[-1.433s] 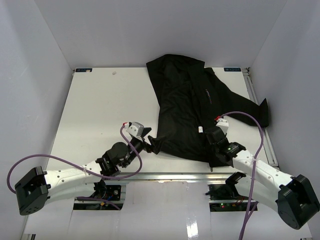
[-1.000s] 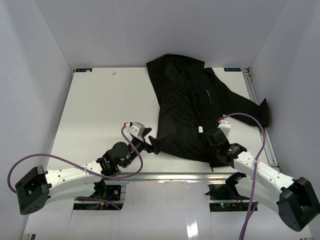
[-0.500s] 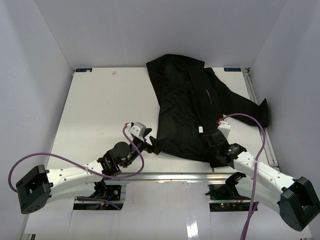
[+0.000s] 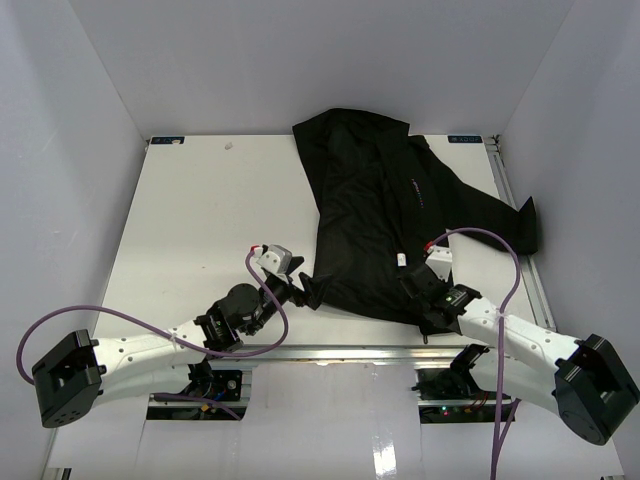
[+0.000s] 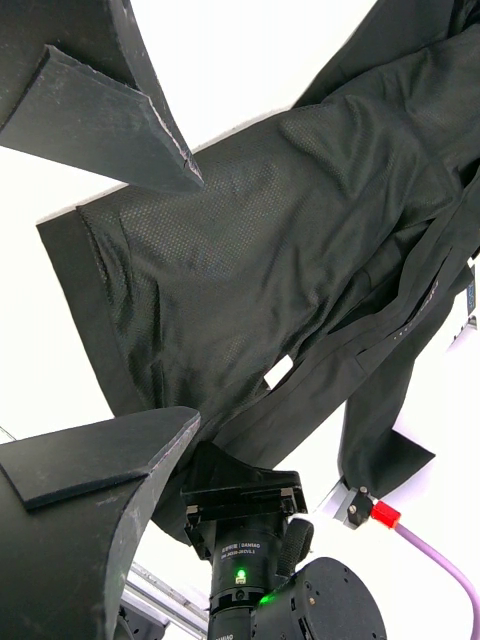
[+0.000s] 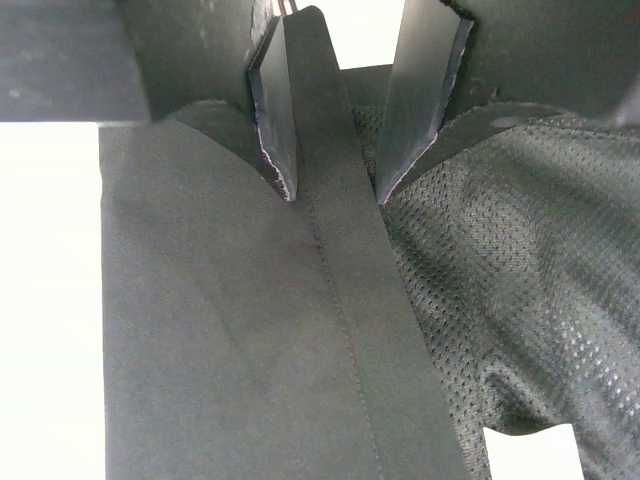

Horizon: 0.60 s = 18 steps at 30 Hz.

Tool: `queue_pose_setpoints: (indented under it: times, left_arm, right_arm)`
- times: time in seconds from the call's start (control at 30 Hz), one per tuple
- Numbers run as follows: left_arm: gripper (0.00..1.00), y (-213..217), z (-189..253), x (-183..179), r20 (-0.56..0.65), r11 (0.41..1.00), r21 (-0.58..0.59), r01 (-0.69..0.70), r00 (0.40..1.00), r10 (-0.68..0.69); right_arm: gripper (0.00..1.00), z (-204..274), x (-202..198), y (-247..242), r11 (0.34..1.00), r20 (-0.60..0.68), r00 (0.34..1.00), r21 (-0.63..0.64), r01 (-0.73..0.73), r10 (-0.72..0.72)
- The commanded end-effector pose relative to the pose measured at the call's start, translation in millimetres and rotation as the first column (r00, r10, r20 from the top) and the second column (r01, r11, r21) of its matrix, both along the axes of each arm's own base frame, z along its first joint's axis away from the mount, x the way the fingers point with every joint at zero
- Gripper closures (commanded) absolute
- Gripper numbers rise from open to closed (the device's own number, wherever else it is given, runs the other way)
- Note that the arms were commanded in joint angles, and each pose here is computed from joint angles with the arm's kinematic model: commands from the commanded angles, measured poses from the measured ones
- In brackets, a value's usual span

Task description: Zip up the jacket

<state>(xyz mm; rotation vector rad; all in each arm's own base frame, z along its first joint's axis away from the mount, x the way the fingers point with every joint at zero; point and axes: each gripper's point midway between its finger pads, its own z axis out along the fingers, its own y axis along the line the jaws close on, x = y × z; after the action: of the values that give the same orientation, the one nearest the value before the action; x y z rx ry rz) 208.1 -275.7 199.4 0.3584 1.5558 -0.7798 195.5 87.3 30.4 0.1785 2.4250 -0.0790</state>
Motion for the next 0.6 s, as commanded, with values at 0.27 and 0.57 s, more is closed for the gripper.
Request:
queue_pose_setpoints:
  times: [0.27,0.57]
  left_arm:
    - [0.02,-3,14,-1,0.021,1.000,-0.023,0.015,1.000,-0.014]
    - [0.06,-10,17,-11,0.027,0.995,-0.049,0.082,0.996,-0.081]
  right_arm:
    - [0.84,26,10,-3,0.998,0.073,0.996,0.013,0.059,-0.060]
    - [0.92,48,24,19,0.998,0.104,0.994,0.048,-0.038,0.032]
